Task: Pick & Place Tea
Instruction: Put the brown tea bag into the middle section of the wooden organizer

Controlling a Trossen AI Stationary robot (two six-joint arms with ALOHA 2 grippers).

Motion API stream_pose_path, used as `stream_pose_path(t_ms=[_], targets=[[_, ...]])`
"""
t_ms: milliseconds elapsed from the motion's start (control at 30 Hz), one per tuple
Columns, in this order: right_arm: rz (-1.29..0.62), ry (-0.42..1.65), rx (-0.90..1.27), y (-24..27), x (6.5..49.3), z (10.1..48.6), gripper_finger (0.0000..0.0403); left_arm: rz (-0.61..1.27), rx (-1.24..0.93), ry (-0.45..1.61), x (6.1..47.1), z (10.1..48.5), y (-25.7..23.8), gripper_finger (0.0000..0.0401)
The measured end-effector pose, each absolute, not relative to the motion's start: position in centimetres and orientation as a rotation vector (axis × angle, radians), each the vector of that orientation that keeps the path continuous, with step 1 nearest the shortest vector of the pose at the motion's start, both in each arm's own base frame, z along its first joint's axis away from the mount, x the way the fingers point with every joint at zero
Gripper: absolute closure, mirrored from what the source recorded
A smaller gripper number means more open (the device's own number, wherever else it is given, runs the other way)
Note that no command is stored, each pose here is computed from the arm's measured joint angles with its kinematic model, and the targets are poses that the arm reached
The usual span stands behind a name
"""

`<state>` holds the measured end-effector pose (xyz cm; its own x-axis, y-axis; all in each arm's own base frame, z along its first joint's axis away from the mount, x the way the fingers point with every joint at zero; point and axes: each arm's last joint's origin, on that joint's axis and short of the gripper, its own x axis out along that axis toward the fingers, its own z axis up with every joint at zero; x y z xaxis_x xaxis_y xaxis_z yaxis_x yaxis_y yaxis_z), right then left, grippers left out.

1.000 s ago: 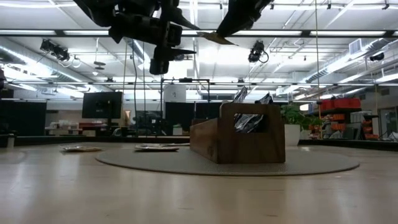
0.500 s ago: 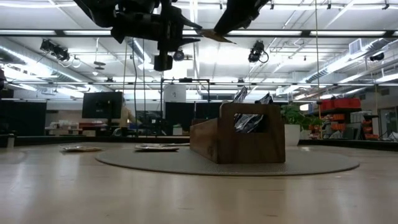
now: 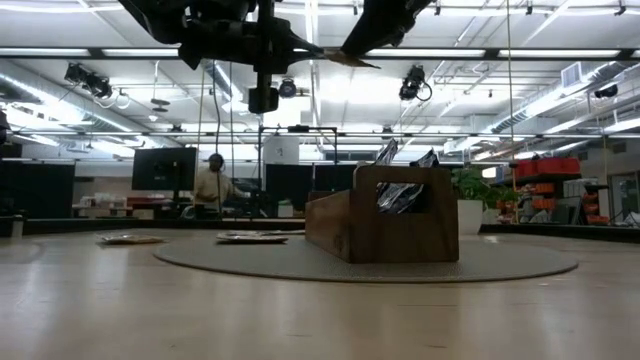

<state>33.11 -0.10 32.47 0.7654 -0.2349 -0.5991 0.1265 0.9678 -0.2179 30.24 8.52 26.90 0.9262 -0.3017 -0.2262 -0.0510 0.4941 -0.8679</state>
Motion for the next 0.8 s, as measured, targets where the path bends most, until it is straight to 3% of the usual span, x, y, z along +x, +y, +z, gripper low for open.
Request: stream_pose_path(t_ms=[367, 800], targets=[[-0.317, 0.501, 0.120, -0.4, 29.6, 36.6, 0.0305, -0.061, -0.940, 0.256, 29.1, 28.5, 9.5, 0.0400], [-0.404, 0.101, 0.422, -2.1, 26.6, 41.9, 0.0219, -0.019, -0.677, -0.225, 25.7, 35.1, 10.9, 0.0400]])
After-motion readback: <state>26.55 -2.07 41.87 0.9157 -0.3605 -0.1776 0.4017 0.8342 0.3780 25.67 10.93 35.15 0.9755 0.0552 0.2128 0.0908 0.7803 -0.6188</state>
